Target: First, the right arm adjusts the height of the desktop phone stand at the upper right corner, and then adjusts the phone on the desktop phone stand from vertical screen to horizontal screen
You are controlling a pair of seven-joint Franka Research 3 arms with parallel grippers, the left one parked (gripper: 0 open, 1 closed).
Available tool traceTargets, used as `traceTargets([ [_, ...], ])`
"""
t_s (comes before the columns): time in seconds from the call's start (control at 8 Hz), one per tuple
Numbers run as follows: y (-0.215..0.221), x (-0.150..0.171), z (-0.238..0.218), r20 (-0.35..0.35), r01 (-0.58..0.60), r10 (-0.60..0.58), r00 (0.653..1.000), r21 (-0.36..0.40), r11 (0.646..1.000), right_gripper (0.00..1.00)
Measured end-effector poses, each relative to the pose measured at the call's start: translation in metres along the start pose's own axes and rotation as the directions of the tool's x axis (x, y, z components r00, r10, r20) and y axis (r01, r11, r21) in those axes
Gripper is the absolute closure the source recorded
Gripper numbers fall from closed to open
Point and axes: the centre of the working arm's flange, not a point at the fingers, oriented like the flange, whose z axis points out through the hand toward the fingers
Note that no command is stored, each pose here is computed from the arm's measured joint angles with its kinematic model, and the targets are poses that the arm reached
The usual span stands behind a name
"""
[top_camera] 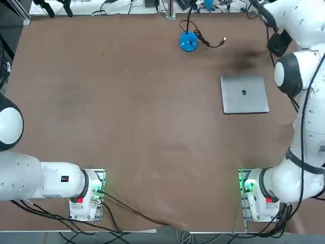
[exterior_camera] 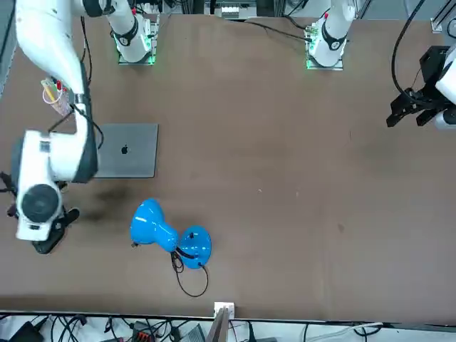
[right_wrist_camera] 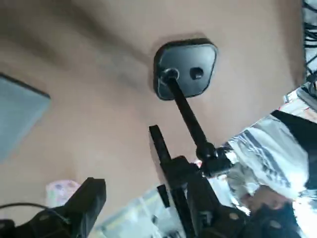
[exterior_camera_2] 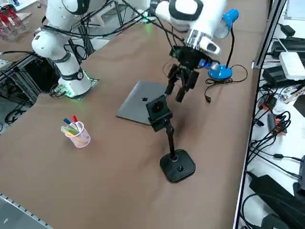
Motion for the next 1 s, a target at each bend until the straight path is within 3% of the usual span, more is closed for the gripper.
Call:
traceTargets([
  [0.38,-0.019,0.041,0.027,0.161,0.129,-0.108,0.981,-0.127,0.983,0.00],
  [0.75,-0.035,0.068,0.042,0.271,0.215,-0.156,0.950,-0.203,0.955,0.03],
  [1.0,-0.037,0.075,0.059,0.327,0.257,-0.179,0.928,-0.215,0.942,0.03],
])
